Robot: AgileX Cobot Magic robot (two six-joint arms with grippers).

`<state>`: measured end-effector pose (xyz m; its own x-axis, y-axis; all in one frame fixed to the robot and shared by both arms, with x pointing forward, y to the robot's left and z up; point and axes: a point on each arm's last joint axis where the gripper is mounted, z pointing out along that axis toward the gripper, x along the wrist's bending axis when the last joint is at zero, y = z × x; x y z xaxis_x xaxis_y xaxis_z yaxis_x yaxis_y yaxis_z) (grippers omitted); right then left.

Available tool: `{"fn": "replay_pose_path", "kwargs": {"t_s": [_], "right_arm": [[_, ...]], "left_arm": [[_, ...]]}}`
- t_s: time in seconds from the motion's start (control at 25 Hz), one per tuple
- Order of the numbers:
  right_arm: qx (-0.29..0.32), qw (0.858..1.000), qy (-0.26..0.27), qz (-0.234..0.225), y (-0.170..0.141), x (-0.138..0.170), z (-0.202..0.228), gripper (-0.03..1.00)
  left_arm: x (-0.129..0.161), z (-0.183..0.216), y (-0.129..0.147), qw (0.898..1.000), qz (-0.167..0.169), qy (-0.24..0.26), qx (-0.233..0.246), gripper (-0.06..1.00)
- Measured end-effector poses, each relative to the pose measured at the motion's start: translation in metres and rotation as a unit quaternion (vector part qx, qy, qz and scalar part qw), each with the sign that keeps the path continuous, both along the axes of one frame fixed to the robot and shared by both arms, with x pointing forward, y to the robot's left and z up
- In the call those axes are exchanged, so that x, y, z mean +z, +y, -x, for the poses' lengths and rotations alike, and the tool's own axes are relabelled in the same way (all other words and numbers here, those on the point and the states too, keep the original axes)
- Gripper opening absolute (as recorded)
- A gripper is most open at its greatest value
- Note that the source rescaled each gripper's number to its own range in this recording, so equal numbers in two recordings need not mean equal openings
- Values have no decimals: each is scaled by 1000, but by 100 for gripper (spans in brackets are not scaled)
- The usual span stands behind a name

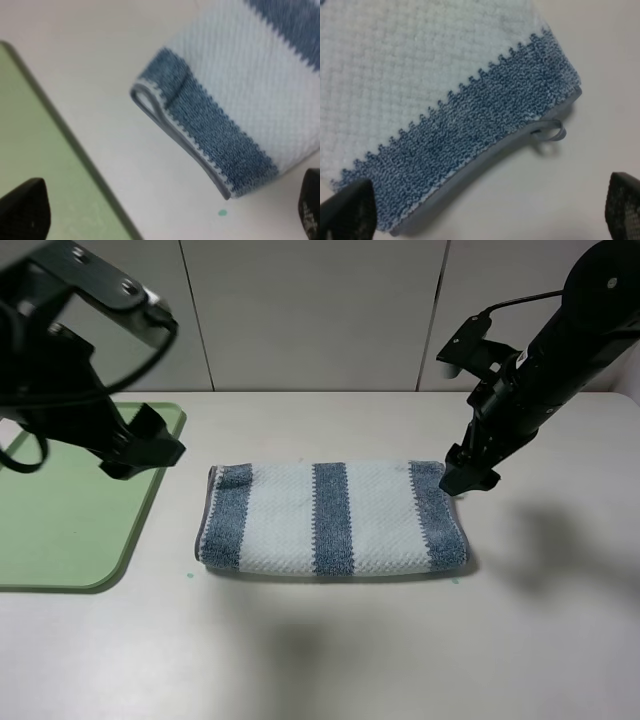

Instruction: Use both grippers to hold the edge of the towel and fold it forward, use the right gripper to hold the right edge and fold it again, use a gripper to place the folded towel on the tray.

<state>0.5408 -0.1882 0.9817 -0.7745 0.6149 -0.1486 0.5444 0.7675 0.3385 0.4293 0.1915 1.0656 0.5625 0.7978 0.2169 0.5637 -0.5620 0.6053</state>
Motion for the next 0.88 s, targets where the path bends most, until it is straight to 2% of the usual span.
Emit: {"fn": "replay_pose_path", "kwargs": {"t_s": [0.2,0.44,0.6,0.88], "right_arm": [[-5,1000,0,-2,0,0,0,100],[-14,1000,0,-5,0,0,0,100],[-37,999,4,-13,0,0,-1,100],[-41,999,4,-13,0,0,-1,100]], "left_arm": [[36,39,28,998,44,-40,31,100],[55,81,59,994,67,-57,58,100],[55,103,75,993,74,-59,71,100],[36,121,87,993,75,-51,80,100]]}}
